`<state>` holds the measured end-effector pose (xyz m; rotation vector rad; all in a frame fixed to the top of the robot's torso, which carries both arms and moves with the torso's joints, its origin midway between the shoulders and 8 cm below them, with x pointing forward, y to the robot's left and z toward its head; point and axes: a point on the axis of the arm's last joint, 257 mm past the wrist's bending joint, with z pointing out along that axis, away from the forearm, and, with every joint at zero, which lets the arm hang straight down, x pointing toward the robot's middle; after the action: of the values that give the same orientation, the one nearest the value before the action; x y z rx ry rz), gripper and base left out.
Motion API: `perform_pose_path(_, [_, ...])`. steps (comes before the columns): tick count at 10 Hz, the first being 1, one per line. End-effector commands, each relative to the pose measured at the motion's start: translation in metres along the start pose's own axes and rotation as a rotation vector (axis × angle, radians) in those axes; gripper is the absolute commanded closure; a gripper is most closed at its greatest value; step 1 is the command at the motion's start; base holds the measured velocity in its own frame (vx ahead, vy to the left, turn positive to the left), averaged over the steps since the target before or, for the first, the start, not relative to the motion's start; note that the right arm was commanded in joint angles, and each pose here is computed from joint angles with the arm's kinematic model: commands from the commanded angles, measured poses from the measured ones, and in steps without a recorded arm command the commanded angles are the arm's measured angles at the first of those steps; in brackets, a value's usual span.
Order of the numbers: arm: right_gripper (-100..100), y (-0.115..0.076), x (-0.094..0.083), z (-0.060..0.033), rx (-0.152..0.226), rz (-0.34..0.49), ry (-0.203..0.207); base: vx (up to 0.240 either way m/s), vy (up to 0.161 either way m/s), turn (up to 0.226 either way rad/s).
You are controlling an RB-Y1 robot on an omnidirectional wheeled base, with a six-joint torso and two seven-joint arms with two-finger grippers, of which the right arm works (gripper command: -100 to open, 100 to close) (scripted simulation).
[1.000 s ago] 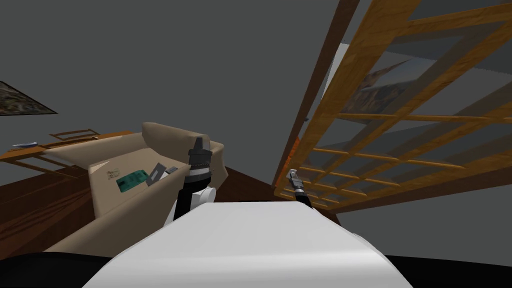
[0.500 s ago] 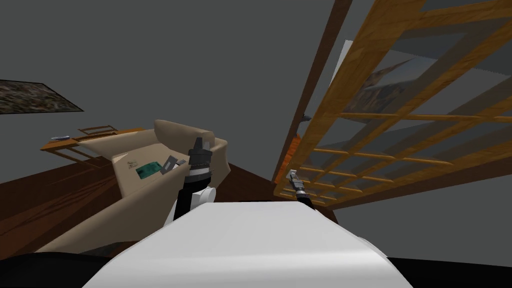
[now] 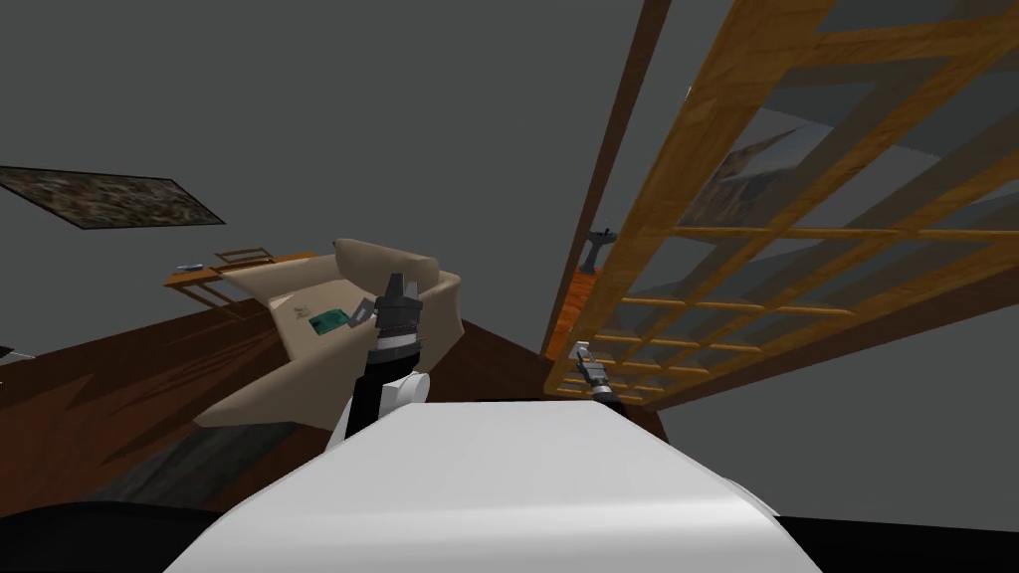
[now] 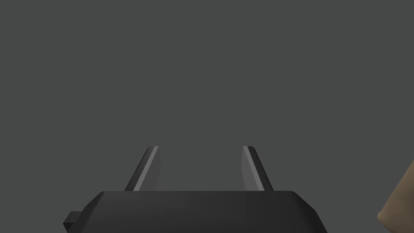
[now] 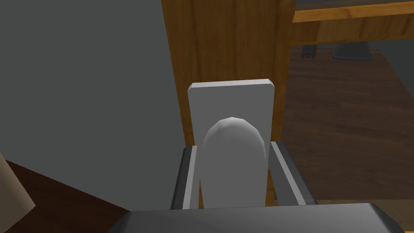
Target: Pull the door open
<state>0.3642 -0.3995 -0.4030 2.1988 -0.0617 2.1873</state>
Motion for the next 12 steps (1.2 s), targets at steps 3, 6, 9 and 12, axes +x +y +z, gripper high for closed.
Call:
perform_pose_path(3, [100, 0.000, 0.001, -0.0159, 0.047, -0.002, 0.005, -0.201, -0.044, 0.133])
perform_pose_path(6, [100, -0.001, 0.002, -0.0287, 0.085, -0.001, 0.005, -0.211, -0.063, 0.103])
perform_pose_path(9, [100, -0.003, 0.001, -0.0368, 0.106, 0.000, 0.002, -0.150, -0.039, 0.088])
perform_pose_path(12, [100, 0.000, 0.002, -0.0474, 0.129, -0.001, 0.004, -0.236, -0.059, 0.182])
